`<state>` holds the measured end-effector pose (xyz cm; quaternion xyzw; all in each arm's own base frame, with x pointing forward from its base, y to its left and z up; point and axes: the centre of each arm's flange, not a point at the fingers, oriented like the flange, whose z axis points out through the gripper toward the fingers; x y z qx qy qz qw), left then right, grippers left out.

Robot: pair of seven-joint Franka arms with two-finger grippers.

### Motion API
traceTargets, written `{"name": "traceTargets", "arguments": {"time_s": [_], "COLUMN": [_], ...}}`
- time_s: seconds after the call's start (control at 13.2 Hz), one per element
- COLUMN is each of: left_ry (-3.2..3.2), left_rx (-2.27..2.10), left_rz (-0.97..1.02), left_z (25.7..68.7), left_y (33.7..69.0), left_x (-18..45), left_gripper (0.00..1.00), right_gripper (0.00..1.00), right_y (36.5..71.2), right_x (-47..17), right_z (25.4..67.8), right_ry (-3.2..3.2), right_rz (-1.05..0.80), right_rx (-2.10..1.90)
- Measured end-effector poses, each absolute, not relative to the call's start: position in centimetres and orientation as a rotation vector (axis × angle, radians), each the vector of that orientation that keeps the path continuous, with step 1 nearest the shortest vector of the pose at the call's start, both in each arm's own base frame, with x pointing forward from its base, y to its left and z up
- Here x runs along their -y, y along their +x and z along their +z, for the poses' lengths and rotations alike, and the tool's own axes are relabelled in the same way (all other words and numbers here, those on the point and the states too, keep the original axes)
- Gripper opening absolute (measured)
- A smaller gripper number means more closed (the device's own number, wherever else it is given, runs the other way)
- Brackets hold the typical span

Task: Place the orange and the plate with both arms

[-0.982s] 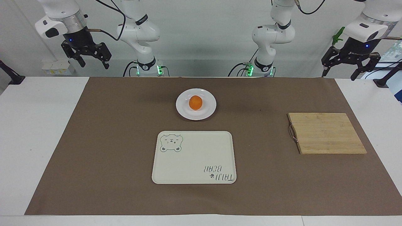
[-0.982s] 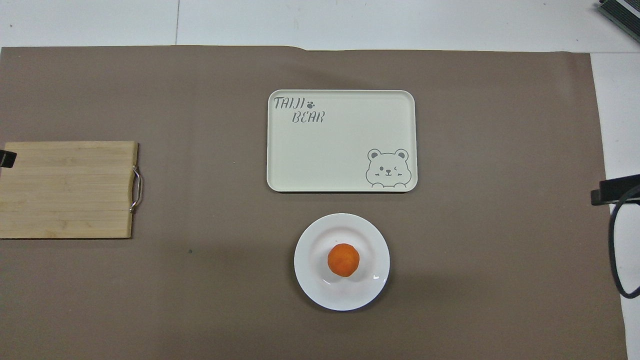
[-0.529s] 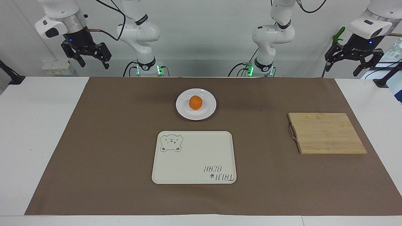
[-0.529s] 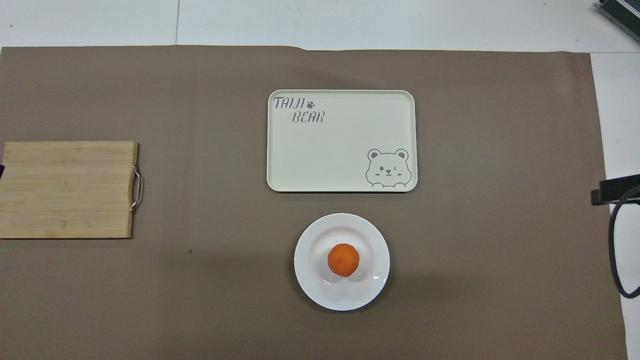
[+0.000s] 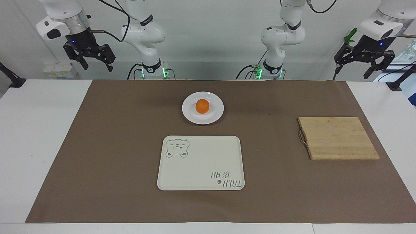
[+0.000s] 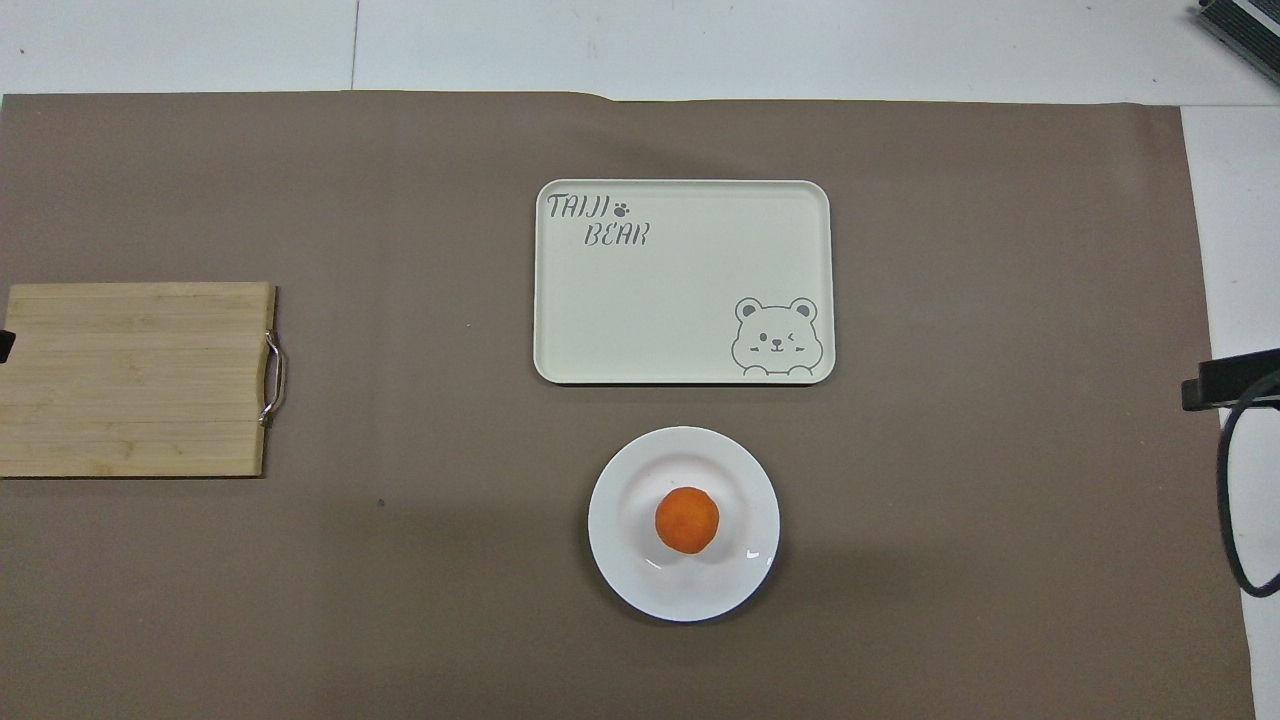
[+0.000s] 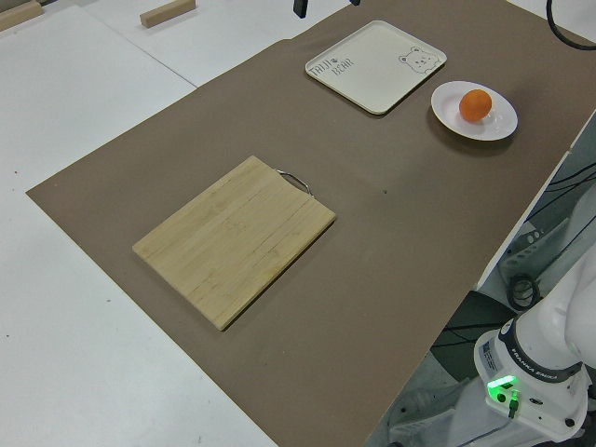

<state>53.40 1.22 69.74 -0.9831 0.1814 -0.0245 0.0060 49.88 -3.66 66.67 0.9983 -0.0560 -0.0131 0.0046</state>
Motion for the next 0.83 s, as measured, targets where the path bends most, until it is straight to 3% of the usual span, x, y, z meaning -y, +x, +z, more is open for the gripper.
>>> {"name": "traceTargets", "arguments": {"time_s": [0.6, 0.83], "left_ry": [-3.077, -3.077], "left_rx": [-0.568, -0.568], "left_rz": [-0.075, -0.075], "left_z": [69.7, 69.7], "left_y": [53.4, 53.4], "left_x": [-1.2, -1.2], "left_gripper": [1.00, 1.00], "right_gripper": [1.00, 1.00], "right_y": [49.9, 50.2], "right_x": [1.2, -0.5], "right_z": [66.5, 64.6], "right_ry": [3.141, 3.272], "right_rz": [-0.060, -0.103], "right_rx": [0.101, 0.082]}}
